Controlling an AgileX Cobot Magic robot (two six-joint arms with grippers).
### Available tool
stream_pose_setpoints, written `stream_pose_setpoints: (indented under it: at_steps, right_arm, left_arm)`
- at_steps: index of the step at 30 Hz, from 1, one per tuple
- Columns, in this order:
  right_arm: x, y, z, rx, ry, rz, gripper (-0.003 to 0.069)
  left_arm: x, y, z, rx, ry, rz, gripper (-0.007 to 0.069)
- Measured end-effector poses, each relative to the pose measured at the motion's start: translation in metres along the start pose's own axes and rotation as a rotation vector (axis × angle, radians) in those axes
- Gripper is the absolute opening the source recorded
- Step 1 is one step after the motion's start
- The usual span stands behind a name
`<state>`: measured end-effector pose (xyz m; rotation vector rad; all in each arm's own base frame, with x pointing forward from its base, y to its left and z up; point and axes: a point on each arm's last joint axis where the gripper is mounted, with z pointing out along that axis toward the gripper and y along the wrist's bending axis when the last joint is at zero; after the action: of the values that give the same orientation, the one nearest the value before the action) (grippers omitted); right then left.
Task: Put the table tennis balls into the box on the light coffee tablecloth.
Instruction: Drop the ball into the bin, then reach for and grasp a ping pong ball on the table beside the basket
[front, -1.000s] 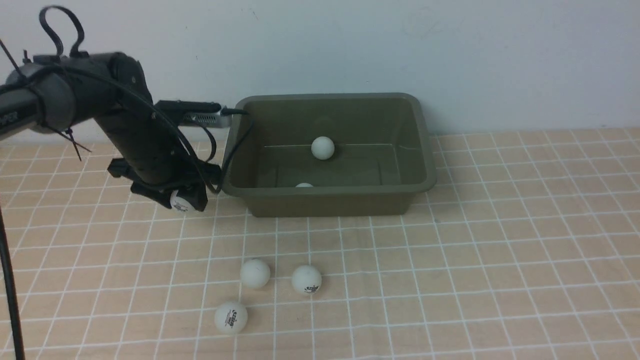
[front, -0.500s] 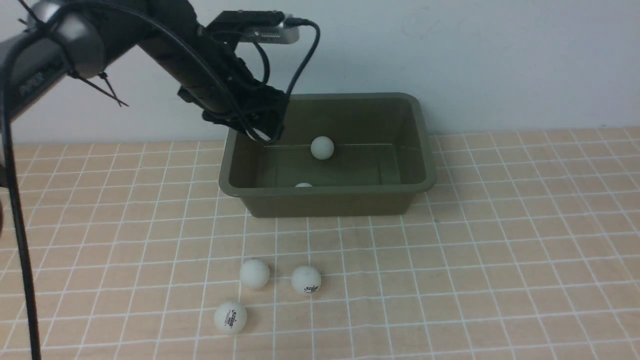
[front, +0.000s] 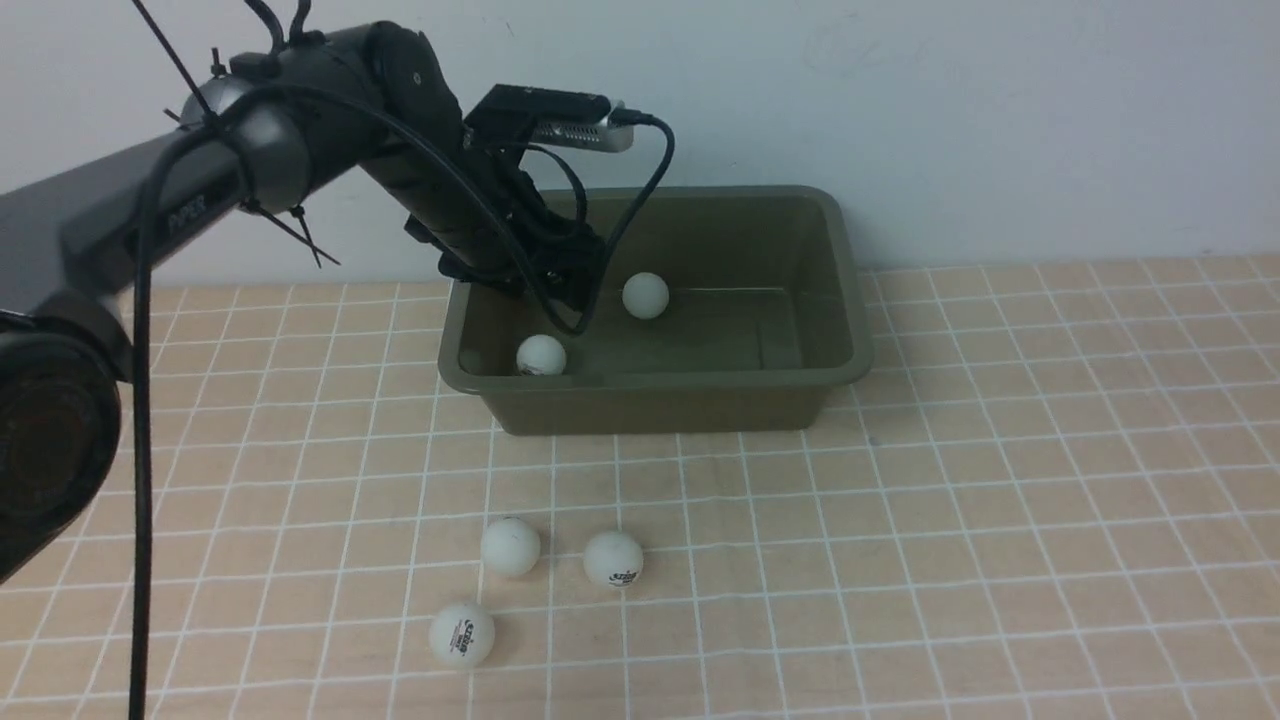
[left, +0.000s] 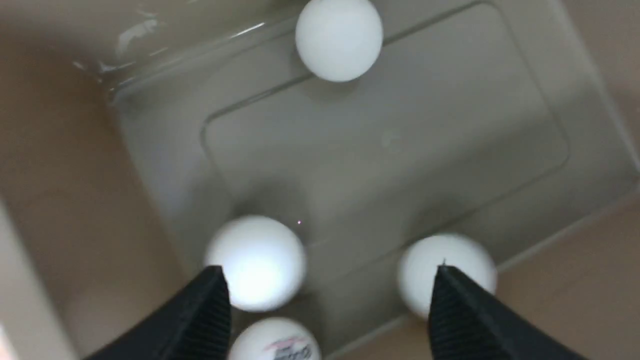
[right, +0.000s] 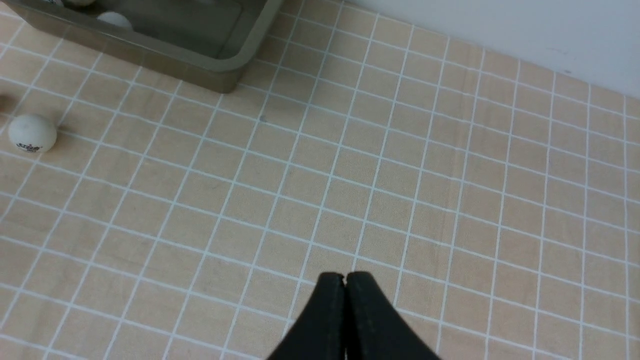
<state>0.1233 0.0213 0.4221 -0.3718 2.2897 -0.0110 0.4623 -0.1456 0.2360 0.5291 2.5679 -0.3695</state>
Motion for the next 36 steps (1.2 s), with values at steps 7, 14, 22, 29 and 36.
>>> stream_pose_setpoints:
  at_steps: [7, 14, 22, 29, 36]
  right_arm:
    - [0.0, 0.0, 0.0, -0.002, 0.0, -0.003, -0.0017]
    - [0.0, 0.0, 0.0, -0.003, 0.0, -0.007, -0.0017]
    - [0.0, 0.001, 0.0, -0.014, -0.002, -0.005, -0.0017]
    - [0.0, 0.002, 0.0, -0.019, -0.003, -0.003, -0.0017]
    - [-0.001, 0.005, 0.0, -0.05, -0.007, 0.003, -0.0017]
  left_arm:
    - [-0.01, -0.014, -0.069, -0.005, 0.102, 0.062, 0.0449]
    - [0.001, -0.018, -0.098, -0.053, 0.115, -0.012, 0.0449]
    - [0.061, -0.03, -0.092, -0.034, 0.305, -0.039, 0.0449]
    - [0.091, -0.046, -0.071, -0.024, 0.403, -0.003, 0.0449]
    - [0.094, -0.058, -0.054, -0.048, 0.315, 0.06, 0.0449]
